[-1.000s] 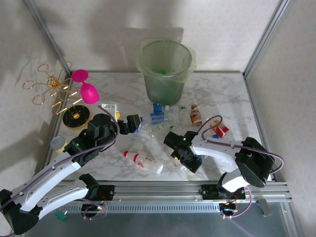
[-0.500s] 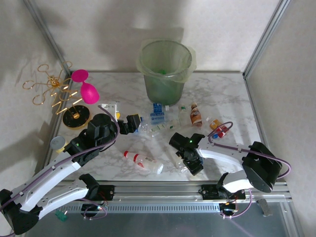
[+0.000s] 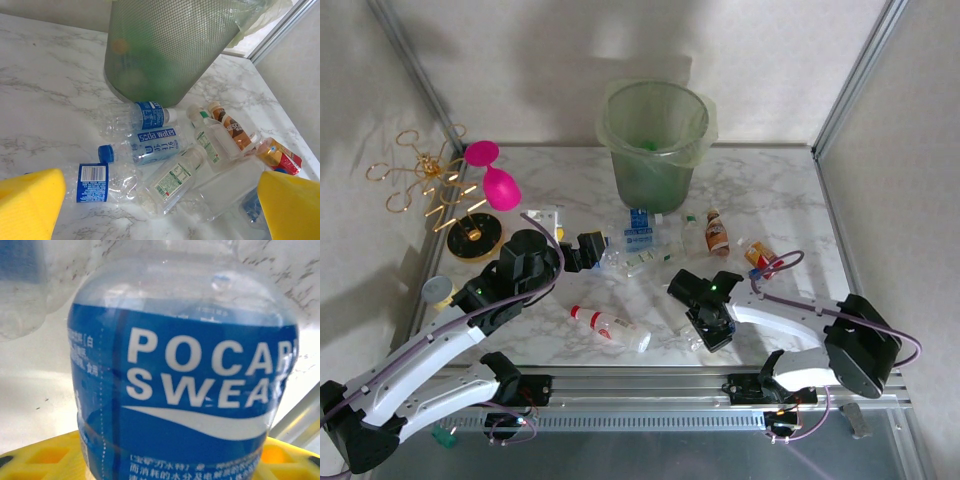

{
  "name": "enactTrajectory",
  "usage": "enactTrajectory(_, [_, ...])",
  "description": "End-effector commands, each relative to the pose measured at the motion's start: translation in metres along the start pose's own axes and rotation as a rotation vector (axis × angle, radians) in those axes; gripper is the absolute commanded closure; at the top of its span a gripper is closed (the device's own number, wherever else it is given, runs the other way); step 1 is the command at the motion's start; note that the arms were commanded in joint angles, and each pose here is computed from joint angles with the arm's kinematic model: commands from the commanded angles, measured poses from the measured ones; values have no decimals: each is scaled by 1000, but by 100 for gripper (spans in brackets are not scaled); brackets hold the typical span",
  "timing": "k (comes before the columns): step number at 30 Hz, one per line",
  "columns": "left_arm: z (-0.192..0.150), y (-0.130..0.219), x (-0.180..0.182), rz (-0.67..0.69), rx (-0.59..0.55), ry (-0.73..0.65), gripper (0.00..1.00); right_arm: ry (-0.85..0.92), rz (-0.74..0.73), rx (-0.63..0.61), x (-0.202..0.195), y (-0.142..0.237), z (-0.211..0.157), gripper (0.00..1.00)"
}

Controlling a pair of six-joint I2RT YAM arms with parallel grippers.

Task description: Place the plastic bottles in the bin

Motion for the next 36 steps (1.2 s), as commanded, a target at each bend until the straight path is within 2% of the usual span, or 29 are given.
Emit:
enactTrajectory(1, [-3,-1,1,19,14,-29,2,-33,21,-31,-2,25,7,46])
enactTrajectory(6, [-4,-2,1,18,17,-32,2,-2,122,-87,6,70,14,48])
enactTrajectory(9, [-4,-2,1,15,17,-33,2,55,243,-161,20,102,24,54])
enactTrajectory(12, [-3,-1,0,3,14,-32,3,215,449,-166,46,131,27,64])
enactTrajectory(18, [10,9,-5,-35,-16,1,3,504,857,-279,92,207,33,63])
enactTrajectory(25, [46,30,-14,-86,-79,46,3,749,1038,-433,174,270,50,64])
enactTrajectory(32, [58,28,-17,-68,-72,61,3,833,1128,-598,268,299,74,64])
enactTrajectory(36, [61,25,-18,-65,-62,69,3,887,1077,-736,321,301,75,64])
Point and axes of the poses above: each hand's point on the last joint's axis, 136 mm out from that joint toward the fingers, its own y axis back along the fingers, its own x axis along the line the jaws close on, z = x × y, the point moved 9 cm from there along y, back along the fingers, and after that the axes turned 12 degrees about -y, right-handed, at the moved point
